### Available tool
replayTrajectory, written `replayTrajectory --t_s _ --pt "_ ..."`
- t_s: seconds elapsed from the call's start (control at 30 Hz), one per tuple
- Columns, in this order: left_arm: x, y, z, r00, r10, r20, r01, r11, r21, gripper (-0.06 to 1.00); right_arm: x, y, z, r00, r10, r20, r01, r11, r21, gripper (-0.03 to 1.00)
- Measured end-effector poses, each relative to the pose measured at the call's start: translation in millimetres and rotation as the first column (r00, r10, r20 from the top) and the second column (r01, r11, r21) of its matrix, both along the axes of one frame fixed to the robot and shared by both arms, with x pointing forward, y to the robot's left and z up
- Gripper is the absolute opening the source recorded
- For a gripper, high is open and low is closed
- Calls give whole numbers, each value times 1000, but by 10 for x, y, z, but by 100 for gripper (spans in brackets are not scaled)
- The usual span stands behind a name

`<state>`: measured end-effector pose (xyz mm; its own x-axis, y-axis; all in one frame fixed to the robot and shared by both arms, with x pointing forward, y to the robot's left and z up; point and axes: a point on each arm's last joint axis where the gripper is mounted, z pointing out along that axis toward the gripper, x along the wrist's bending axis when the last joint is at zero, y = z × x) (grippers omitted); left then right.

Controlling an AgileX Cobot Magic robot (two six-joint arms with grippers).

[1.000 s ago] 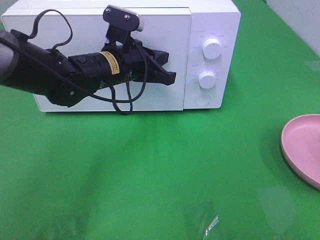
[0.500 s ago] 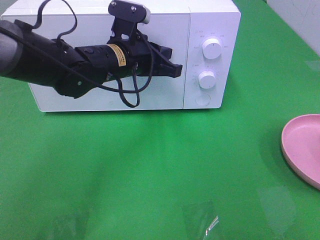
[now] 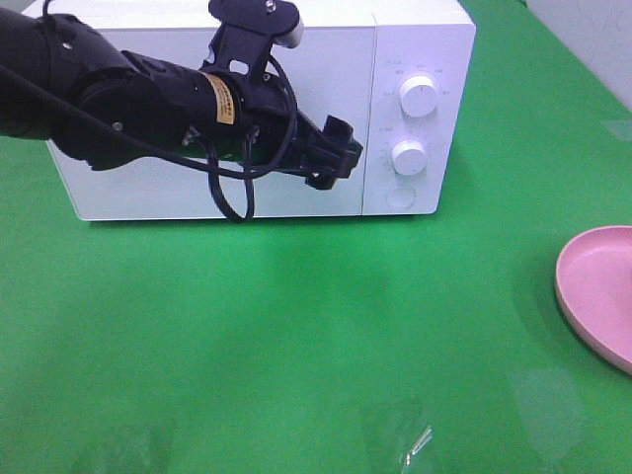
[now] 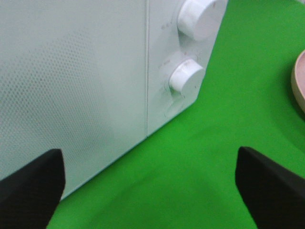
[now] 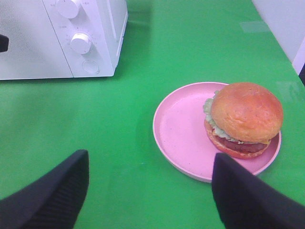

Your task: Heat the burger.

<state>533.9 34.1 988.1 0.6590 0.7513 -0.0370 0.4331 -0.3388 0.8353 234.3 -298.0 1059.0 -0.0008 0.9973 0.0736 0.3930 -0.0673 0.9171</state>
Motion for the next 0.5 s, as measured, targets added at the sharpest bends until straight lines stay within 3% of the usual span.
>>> replayTrajectory --t_s 0.1,0.17,0.2,0.23,0.27,0.3,0.33,0.37,0.4,0.47,0.5 --pt "-93 5 34 999 10 -51 -8 999 41 94 0 0 0 1000 0 0 0 1000 0 71" --pt "-252 82 108 988 47 -150 -27 990 137 97 0 0 0 1000 0 0 0 1000 0 71" --pt "-252 82 108 988 47 -150 -27 990 137 97 0 0 0 1000 0 0 0 1000 0 71" --pt "-320 158 136 977 76 -200 -35 979 202 97 0 0 0 1000 0 0 0 1000 0 71" --pt "-320 158 136 977 76 -200 -35 979 202 97 0 0 0 1000 0 0 0 1000 0 71" --pt "-399 267 177 960 117 -255 -42 958 282 97 0 0 0 1000 0 0 0 1000 0 71" --pt "-399 267 177 960 117 -255 -42 958 282 97 0 0 0 1000 0 0 0 1000 0 71" --pt "-484 377 227 940 159 -303 -43 933 358 97 0 0 0 1000 0 0 0 1000 0 71" --pt "-484 377 227 940 159 -303 -43 933 358 97 0 0 0 1000 0 0 0 1000 0 71" --pt "-568 523 302 915 210 -346 -42 900 435 97 0 0 0 1000 0 0 0 1000 0 71" --pt "-568 523 302 915 210 -346 -42 900 435 97 0 0 0 1000 0 0 0 1000 0 71"
